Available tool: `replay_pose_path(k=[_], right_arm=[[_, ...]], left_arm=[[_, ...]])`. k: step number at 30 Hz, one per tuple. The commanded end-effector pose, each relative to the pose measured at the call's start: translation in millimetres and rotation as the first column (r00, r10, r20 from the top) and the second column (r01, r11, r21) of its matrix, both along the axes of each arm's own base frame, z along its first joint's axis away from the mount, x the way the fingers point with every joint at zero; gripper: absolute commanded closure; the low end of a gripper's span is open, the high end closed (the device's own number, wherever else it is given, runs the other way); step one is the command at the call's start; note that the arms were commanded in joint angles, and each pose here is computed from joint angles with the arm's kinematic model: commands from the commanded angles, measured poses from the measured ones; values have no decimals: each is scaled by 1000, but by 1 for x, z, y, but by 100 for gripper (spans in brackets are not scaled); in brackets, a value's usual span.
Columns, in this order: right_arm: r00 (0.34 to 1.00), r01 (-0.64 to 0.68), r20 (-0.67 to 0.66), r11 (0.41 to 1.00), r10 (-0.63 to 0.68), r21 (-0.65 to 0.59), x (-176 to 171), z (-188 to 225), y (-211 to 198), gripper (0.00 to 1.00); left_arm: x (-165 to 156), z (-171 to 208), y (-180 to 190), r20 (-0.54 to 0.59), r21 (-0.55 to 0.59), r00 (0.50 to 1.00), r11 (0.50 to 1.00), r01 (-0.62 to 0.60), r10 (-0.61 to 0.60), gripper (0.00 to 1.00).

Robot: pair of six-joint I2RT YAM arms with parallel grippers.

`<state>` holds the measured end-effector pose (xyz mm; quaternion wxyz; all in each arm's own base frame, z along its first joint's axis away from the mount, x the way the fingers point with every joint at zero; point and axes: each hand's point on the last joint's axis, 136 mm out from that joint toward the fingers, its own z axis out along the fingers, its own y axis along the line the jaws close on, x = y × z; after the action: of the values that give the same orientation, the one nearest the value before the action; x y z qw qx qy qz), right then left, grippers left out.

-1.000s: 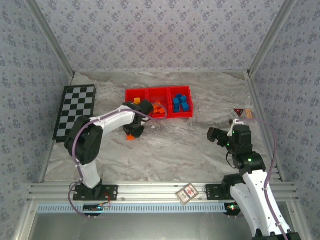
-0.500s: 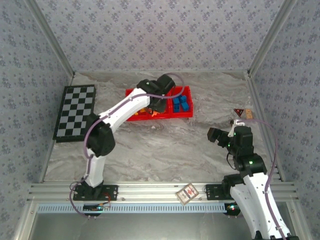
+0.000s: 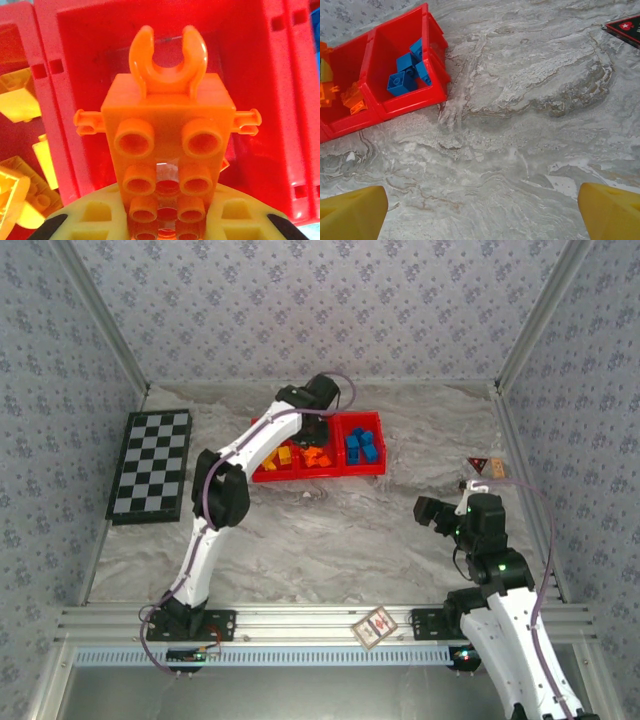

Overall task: Sort the legos into containers by color
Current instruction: Place the lego in the container.

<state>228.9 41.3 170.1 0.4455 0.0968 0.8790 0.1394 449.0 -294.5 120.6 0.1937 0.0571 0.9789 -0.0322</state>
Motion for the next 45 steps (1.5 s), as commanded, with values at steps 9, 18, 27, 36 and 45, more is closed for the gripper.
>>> replay_pose_path(k=[9, 18, 27, 36, 45], right_arm=[[999, 0, 39, 1000, 1, -24, -4, 13, 0, 0], [999, 0, 36, 1000, 1, -28, -4, 11, 0, 0], [999, 2, 34, 1000, -1, -30, -4, 10, 0, 0], [999, -1, 32, 999, 2, -35, -4, 8, 1, 0], [995, 102, -11, 993, -102, -66, -8, -2, -17, 0]], left_arm=[[21, -5, -29, 18, -97, 999, 995, -37, 39, 75], [23, -16, -21, 5, -68, 998, 995, -66, 67, 67], [19, -5, -37, 23, -116, 999, 993, -25, 28, 47], [18, 43, -29, 130, -98, 991, 995, 0, 13, 35], [-3, 117, 7, 313, -116, 949, 993, 5, 31, 10]])
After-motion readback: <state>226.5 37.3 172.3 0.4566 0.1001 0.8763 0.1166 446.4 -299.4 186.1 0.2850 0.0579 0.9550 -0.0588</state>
